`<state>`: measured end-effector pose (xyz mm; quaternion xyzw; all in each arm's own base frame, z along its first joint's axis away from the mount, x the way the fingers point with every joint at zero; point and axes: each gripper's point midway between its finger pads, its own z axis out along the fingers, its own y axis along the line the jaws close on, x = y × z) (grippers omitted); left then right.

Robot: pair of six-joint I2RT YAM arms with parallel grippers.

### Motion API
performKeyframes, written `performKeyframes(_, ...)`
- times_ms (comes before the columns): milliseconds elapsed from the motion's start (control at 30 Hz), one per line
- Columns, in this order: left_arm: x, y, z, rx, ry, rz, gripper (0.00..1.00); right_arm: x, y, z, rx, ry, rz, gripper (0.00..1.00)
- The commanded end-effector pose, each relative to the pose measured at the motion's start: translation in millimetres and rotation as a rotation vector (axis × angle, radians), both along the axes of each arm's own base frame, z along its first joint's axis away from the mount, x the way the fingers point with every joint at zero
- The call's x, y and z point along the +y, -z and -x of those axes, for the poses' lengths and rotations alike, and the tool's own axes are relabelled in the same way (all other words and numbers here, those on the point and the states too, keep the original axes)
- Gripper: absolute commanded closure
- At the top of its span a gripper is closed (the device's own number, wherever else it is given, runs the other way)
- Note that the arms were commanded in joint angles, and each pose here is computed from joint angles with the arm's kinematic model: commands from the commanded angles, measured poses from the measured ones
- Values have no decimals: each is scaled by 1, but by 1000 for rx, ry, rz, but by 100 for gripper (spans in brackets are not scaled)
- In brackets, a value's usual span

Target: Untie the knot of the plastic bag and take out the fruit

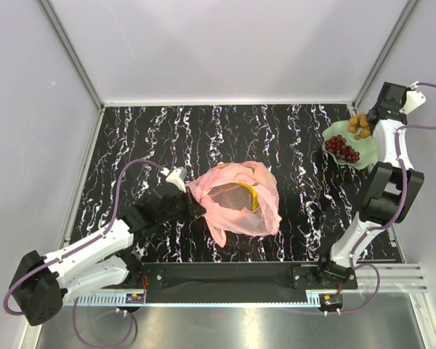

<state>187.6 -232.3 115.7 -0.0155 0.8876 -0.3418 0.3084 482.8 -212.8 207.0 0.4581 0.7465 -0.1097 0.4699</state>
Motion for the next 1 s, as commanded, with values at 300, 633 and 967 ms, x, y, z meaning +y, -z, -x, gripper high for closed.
performKeyframes(300, -4, -34, -15, -62, -18, -5, 100, -7, 25, -58, -47, -76, -85, 31)
performKeyframes(633, -7, -26, -16, -75, -4, -4, 100, 21, -95, -30, -250, -162, -48, 0)
performKeyframes(967, -23, -16, -15, -99, 38, 67, 100, 261, -220, 64, -487, -1016, -120, 0)
